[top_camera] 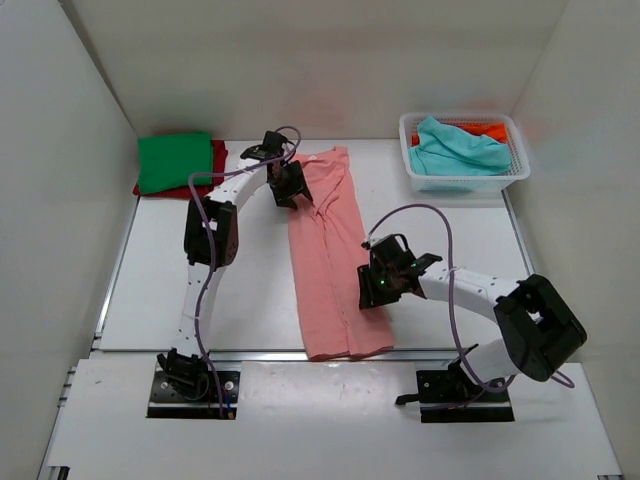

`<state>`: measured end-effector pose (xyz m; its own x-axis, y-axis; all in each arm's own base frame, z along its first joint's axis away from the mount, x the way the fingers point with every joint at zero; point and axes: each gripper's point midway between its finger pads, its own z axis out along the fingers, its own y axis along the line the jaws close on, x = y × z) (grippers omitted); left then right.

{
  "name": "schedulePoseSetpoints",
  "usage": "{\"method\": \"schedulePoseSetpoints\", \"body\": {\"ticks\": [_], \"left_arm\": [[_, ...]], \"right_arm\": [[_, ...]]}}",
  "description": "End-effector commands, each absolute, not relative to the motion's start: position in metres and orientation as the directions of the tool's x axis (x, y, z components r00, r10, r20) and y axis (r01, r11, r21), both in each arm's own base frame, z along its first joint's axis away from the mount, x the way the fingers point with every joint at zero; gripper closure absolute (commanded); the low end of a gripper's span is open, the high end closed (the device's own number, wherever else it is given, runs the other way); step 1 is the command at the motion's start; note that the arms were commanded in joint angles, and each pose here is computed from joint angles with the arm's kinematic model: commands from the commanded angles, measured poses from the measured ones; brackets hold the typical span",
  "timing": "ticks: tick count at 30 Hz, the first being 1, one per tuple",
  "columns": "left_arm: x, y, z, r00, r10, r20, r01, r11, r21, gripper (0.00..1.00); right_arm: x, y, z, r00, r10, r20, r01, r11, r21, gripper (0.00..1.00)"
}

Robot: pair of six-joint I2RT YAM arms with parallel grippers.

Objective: Fold and stack the t-shirts
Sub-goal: Rotate the tshirt 90 degrees, then grab the bottom of the folded rectangular tshirt with both arms

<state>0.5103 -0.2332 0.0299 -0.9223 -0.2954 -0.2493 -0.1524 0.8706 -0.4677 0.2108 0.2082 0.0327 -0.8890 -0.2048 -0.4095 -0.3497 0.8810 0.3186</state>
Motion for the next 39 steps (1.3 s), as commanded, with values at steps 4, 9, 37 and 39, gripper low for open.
{"method": "schedulePoseSetpoints", "body": {"ticks": [4,9,37,39], "left_arm": [[0.555,-0.229,0.028,-0.91,-0.297,-0.289,-0.139,0.876,-0.463,0.35],[0.578,-0.223,0.013,-0.896,-0.35,-0.273,-0.161,0.829,-0.536,0.36],[0.187,-0.195,0.078,-0.961,-0.14,-0.239,-0.008,0.876,-0.482,0.23],[0.182,-0.189,0.067,-0.958,-0.148,-0.245,-0.021,0.89,-0.456,0.24]], "right_arm": [[0.189,0.251,0.022,-0.904,-0.224,-0.364,-0.374,0.827,0.42,0.65],[0.206,0.265,0.017,-0.902,-0.242,-0.359,-0.384,0.829,0.406,0.65],[0.124,0.218,0.057,-0.975,0.086,-0.206,-0.038,0.845,0.533,0.51],[0.123,0.217,0.05,-0.976,0.122,-0.18,0.004,0.838,0.546,0.51]]}}
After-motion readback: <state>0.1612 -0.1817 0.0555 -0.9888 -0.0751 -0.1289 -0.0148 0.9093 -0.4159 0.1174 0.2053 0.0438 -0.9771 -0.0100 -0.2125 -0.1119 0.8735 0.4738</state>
